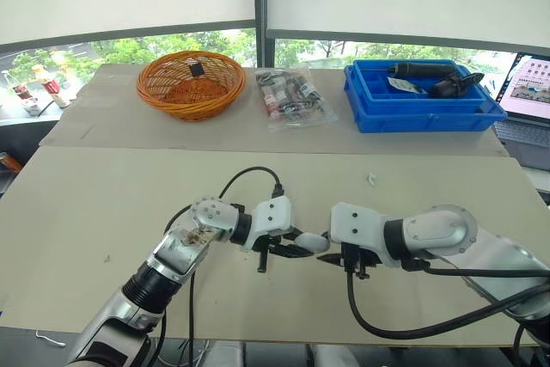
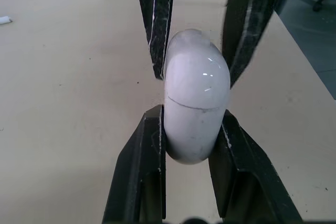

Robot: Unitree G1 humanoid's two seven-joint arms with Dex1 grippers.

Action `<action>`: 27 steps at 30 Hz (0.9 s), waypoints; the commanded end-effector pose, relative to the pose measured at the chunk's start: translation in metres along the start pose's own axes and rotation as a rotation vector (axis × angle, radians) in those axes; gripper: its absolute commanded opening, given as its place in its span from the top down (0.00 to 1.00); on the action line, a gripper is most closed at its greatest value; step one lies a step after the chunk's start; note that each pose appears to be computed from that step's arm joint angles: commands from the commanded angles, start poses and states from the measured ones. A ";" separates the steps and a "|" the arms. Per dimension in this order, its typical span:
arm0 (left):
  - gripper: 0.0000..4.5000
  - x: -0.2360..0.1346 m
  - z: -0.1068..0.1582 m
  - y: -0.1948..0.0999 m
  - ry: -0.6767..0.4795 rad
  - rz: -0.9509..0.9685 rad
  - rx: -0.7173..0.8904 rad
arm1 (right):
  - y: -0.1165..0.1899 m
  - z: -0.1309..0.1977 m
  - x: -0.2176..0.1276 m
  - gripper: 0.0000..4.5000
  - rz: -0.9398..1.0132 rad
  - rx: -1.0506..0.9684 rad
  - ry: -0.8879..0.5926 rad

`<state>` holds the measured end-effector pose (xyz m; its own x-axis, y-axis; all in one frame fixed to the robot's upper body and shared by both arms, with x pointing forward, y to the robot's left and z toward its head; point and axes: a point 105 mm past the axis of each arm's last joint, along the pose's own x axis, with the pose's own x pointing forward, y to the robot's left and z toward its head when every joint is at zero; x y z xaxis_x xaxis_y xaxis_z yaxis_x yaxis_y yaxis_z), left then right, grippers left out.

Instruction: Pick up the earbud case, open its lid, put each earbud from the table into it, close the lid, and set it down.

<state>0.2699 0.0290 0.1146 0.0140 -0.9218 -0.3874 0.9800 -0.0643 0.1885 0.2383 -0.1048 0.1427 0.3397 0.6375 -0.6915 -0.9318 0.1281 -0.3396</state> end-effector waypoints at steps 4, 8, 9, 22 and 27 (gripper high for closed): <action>0.87 -0.006 0.005 0.002 -0.212 0.048 -0.140 | -0.010 0.010 -0.030 0.00 -0.080 -0.109 -0.045; 0.87 -0.009 0.014 0.006 -0.387 0.077 -0.248 | -0.007 0.030 -0.032 0.00 -0.096 -0.114 -0.202; 0.87 -0.009 0.015 0.006 -0.399 0.078 -0.252 | -0.006 0.034 -0.032 0.00 -0.103 -0.111 -0.231; 0.87 -0.007 0.018 -0.006 -0.382 0.014 -0.160 | -0.034 0.043 -0.030 0.00 -0.255 -0.060 -0.301; 0.87 -0.006 0.013 -0.012 -0.350 -0.002 -0.124 | -0.041 0.043 -0.035 0.00 -0.275 -0.057 -0.304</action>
<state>0.2663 0.0354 0.1224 0.0226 -0.9981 -0.0565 0.9995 0.0212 0.0251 0.2524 -0.0950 0.1894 0.4577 0.7902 -0.4077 -0.8505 0.2553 -0.4599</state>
